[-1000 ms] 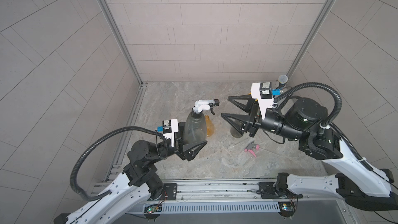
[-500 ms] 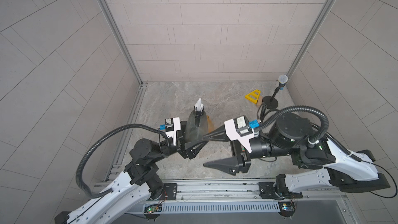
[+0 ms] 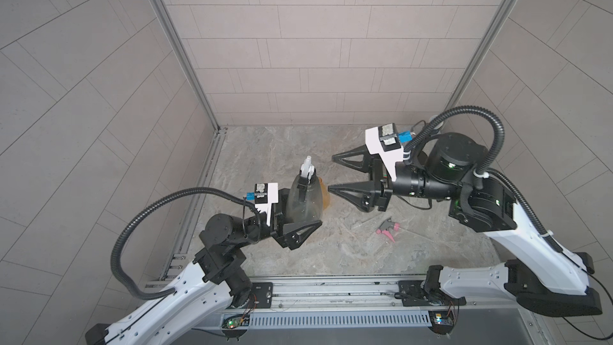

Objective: Attach spray nozzles to spray bottles
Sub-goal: Screw the spray nozzle on the spray bottle.

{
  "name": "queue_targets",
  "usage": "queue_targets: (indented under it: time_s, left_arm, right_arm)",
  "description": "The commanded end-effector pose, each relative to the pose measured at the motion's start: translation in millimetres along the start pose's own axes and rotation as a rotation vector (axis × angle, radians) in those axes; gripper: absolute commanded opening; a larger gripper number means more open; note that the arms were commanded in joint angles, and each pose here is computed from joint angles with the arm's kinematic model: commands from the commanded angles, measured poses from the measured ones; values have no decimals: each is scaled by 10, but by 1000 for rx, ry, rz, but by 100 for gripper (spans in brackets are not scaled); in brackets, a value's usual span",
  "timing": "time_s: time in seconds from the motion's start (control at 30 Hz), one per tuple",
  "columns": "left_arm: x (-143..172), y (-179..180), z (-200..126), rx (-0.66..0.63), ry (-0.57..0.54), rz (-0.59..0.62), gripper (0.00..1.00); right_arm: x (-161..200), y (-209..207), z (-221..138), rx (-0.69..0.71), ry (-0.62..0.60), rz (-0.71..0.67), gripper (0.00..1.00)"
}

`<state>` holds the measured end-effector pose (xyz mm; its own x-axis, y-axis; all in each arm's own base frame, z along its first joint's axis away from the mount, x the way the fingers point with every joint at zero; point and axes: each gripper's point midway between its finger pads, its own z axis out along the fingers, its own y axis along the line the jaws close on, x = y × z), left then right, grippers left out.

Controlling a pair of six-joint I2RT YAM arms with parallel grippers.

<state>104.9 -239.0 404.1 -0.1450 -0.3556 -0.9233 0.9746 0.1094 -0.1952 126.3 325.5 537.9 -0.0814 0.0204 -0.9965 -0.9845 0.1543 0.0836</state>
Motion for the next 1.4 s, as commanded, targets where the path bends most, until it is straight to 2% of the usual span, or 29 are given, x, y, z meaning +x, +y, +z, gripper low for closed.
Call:
queue_targets:
  time_s: [0.0, 0.17, 0.43, 0.73, 0.97, 1.17, 1.37]
  left_arm:
    - [-102, -164, -2, 90, -34, 1, 0]
    - [-92, -223, 24, 138, -25, -19, 0]
    - [-56, -212, 39, 145, -17, -30, 0]
    - [-45, -172, 44, 122, -15, -28, 0]
    - [-60, -119, 45, 87, -19, -19, 0]
    - [-105, 37, 13, -28, -27, 19, 0]
    - [-133, 182, 8, -119, -21, 65, 0]
  right_arm:
    - [-39, 241, 37, -163, 12, 5, 71]
    - [-47, 258, 141, -203, 15, 6, 68]
    - [-122, 277, 163, -220, -3, 6, 62]
    - [-113, 240, 170, -198, -11, 19, 41]
    - [-37, 227, 177, -161, 0, 27, 33]
    - [183, 176, 220, -41, 53, 43, 30]
    - [414, 118, 268, 210, 86, 58, 29]
